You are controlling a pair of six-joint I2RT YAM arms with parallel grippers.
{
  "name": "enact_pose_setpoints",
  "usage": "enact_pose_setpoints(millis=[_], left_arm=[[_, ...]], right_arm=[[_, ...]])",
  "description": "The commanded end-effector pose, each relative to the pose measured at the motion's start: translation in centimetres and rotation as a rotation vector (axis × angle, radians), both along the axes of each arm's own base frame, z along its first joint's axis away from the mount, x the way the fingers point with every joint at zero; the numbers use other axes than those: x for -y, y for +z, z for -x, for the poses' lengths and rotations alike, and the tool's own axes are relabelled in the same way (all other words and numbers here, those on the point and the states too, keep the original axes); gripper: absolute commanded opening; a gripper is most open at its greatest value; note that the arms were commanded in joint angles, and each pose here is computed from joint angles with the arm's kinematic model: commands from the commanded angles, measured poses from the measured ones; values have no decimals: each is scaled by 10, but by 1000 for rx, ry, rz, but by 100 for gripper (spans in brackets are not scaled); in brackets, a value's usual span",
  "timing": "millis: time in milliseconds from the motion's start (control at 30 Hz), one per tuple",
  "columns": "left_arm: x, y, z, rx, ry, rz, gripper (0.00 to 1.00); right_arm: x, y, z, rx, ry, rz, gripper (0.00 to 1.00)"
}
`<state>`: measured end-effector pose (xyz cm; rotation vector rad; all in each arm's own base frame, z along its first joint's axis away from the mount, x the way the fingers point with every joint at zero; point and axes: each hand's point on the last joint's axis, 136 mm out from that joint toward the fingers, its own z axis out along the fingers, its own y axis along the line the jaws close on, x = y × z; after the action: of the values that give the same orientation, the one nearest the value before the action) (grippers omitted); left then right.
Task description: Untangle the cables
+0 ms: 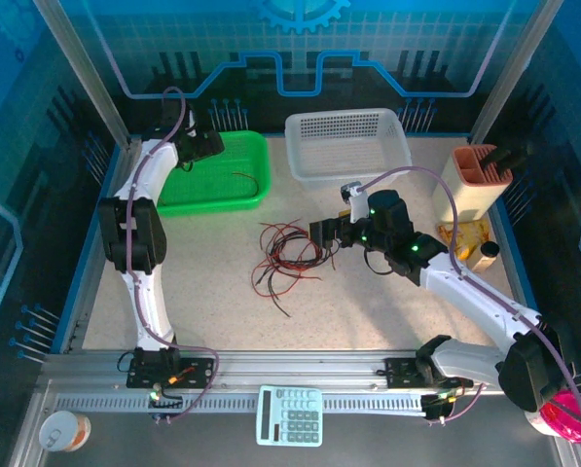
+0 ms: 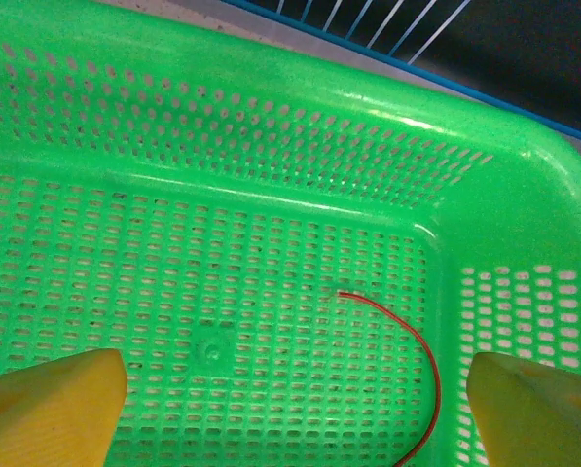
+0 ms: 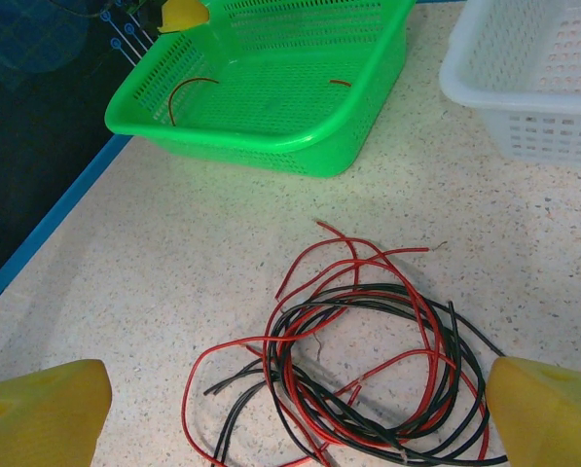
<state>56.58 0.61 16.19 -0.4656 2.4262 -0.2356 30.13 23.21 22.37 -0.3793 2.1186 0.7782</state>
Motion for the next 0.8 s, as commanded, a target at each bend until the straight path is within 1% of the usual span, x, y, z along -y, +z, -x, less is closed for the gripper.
enact_pose_setpoints(millis=[0, 100, 200, 333, 467, 500, 600, 767], left_arm=[[9, 33, 4, 56, -22, 19, 95], [23, 57, 9, 113, -42, 44, 99], [39, 88, 20, 203, -66, 39, 99], [63, 122, 42, 296, -97, 87, 99], [91, 142, 74, 358, -139, 127, 99], [97, 143, 82, 363, -144, 140, 99], [116, 141, 111, 378, -162, 204, 99], [138, 116, 169, 356, -165, 302, 99]], right_arm=[[3, -8, 3, -39, -18, 16, 100], [3, -17, 3, -77, -23, 34, 100], [2, -30, 3, -119, -32, 60, 100], [8, -55, 4, -198, -72, 119, 97], [18, -78, 3, -264, -126, 177, 93], [21, -84, 3, -280, -137, 191, 92], [21, -89, -6, -302, -156, 218, 84], [24, -107, -24, -339, -186, 292, 75]])
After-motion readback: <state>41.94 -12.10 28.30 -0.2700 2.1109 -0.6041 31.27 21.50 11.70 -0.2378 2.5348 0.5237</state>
